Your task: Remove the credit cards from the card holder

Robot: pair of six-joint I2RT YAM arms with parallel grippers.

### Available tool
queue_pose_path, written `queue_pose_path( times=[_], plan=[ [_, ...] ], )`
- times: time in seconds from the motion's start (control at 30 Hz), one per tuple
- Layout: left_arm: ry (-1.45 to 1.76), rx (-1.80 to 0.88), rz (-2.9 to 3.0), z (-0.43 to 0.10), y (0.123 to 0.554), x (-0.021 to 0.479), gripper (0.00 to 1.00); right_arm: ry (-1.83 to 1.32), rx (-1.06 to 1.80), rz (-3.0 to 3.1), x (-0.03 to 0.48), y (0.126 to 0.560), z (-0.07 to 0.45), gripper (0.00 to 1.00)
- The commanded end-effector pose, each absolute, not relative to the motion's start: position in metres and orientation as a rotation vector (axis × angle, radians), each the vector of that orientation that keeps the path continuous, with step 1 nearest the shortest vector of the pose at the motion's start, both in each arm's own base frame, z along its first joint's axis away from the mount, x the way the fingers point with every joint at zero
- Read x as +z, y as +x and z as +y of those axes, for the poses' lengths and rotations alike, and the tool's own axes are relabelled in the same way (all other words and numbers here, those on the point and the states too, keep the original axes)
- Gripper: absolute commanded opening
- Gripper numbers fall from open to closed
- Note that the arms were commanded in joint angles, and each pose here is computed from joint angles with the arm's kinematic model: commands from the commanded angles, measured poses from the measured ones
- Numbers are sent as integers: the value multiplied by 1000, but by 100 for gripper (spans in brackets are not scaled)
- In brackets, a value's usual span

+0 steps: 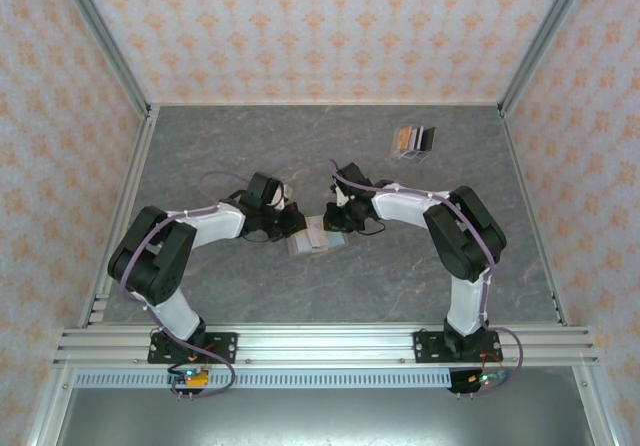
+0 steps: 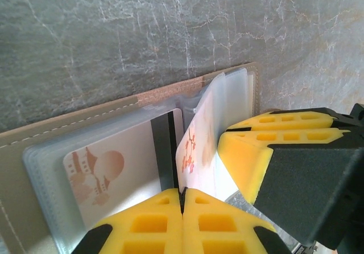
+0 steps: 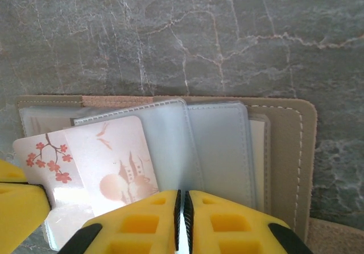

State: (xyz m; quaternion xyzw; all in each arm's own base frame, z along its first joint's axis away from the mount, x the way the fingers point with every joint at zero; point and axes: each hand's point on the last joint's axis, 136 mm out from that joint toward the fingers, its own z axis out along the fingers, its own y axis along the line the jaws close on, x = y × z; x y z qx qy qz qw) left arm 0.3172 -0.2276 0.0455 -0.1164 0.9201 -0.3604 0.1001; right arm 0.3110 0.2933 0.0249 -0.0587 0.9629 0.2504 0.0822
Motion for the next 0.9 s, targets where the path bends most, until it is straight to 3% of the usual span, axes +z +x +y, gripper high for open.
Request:
queue_pose_path(
  times=[0.0, 0.23, 0.47, 0.57, 0.67, 0.87],
  plan=[
    [-341, -1051, 2696, -219, 317, 50, 3, -95, 542, 2969, -10, 304, 262, 15],
    [-434, -971, 2691, -195, 316, 59, 0, -90, 722, 2913, 11, 308, 279, 15],
    [-404, -788, 2678, -173, 319, 110, 0, -169, 920, 2725, 96, 321, 300, 23],
    [-371, -826, 2627, -177, 323, 136, 0, -180, 973, 2633, 132, 325, 302, 35],
    [-338, -915, 2555, -186, 328, 163, 0, -147, 1047, 2574, 155, 328, 302, 53],
    [-284, -1146, 2422, -210, 338, 209, 0, -113, 1286, 2467, 191, 337, 307, 74]
  ],
)
